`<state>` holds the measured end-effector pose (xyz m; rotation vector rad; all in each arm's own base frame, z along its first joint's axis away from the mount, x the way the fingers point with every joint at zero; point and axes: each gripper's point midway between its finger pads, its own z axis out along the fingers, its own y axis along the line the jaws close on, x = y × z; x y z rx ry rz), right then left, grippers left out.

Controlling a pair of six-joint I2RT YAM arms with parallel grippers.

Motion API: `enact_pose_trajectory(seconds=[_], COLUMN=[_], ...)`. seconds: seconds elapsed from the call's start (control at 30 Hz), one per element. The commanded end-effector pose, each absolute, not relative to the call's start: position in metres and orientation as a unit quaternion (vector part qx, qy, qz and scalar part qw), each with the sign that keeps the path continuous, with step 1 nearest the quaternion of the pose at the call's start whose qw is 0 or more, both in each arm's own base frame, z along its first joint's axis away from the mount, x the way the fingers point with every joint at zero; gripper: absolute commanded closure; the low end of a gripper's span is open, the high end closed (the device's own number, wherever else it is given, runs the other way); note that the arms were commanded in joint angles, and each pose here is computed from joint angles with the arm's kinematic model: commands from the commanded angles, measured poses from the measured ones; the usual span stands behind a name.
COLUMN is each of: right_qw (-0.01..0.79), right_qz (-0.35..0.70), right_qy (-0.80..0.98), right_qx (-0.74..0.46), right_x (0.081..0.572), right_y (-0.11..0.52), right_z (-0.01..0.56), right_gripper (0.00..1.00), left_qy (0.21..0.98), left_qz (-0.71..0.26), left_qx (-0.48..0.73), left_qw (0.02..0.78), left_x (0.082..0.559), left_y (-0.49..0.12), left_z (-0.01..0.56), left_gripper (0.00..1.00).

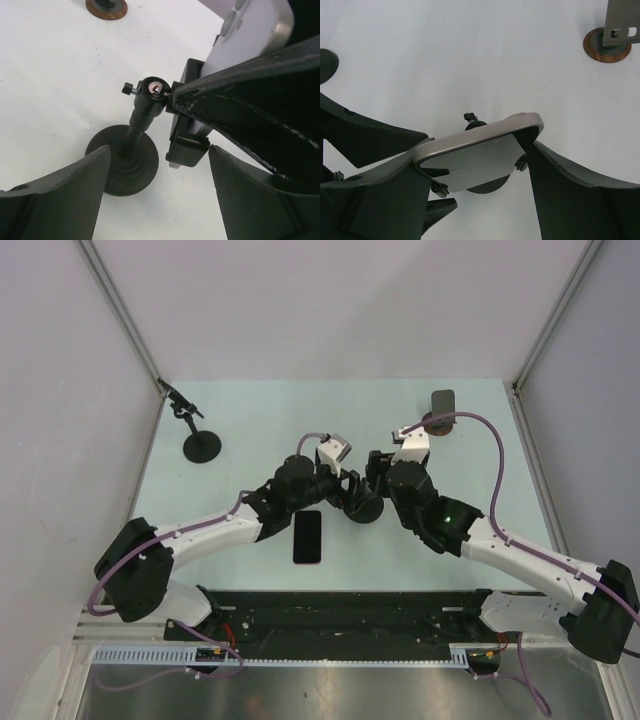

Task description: Remove the phone from the phone stand

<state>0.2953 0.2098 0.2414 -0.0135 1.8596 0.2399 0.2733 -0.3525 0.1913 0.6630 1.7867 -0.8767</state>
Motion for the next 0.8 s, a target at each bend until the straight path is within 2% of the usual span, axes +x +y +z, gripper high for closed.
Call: enact_pose_trajectory(seconds=[0.0, 0.3, 0.43, 0.57, 0.77], right_qw=[0.622, 0.616, 0.613, 0.614, 0.621], right_qz=[0.107, 0.103, 0.096, 0.105, 0.106], right_qy=[0.774, 0.780, 0.783, 0.781, 0.773], right_qx=[0.047, 0.039, 0.044, 0.055, 0.071], right_x=[0.304, 0.304, 0.304, 0.306, 0.308], right_y=[0.207, 0.217, 0.219, 0.222, 0.220], right_z=[0.265, 0.257, 0.251, 0.252, 0.260], right_gripper=[1.00, 1.00, 1.00, 1.00, 1.00], left_qy=[0.724, 0.736, 0.737, 0.739, 0.723], left_qz=[-0.350, -0.332, -0.345, -0.354, -0.343], left_qx=[0.253, 0.210, 0.198, 0.191, 0.179], left_qw=[0.538, 0.551, 0.547, 0.540, 0.572], left_x=[0.289, 0.301, 0.299, 0.294, 0.288], left_y=[-0.360, -0.354, -0.354, -0.353, -0.330], left_z=[0.217, 0.219, 0.224, 0.218, 0.220], left_gripper=[0.17, 0.32, 0.31, 0.26, 0.25])
